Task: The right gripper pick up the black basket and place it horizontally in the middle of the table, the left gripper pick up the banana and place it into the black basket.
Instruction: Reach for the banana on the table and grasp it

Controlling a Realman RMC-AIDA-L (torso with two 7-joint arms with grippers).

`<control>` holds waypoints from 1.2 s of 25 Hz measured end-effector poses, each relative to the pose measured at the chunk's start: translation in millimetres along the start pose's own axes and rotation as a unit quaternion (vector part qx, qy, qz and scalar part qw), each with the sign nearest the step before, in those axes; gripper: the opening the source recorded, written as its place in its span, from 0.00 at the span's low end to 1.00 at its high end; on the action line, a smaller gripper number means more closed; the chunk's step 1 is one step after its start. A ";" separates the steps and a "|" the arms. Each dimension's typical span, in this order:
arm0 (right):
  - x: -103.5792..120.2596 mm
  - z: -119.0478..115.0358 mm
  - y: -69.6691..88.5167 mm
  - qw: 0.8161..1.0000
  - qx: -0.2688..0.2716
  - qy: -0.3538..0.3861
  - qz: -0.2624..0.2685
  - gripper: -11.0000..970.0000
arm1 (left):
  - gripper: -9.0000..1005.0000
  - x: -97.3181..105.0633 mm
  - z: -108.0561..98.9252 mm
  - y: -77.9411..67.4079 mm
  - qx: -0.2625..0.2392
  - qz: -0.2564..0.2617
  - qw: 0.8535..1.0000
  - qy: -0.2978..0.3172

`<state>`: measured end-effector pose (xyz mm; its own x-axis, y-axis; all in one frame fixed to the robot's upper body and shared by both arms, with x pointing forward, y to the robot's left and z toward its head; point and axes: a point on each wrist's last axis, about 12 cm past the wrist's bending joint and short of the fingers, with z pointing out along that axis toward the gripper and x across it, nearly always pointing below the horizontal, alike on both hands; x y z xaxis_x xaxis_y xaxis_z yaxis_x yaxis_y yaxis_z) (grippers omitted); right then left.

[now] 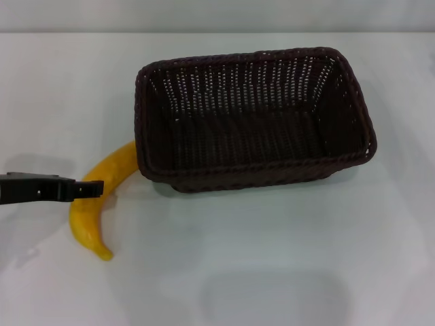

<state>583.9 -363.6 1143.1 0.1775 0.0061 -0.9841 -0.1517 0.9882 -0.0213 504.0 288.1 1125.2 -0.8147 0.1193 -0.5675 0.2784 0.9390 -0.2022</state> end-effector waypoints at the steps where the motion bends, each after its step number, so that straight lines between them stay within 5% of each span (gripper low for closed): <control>1: 0.0 0.1 0.1 1.000 0.000 0.000 0.000 0.68 | 0.89 0.1 0.8 0.1 0.001 0.001 1.000 0.001; 30: 0.1 1.4 6.6 1.000 -0.013 0.001 0.004 0.68 | 0.89 -0.9 22.4 5.8 0.007 0.005 1.000 0.015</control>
<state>584.2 -356.8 1143.1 0.1750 0.0145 -0.9845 -0.1788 0.9837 -0.0173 517.8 286.1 1106.6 -0.8265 0.1393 -0.5454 0.2939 0.9331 -0.2071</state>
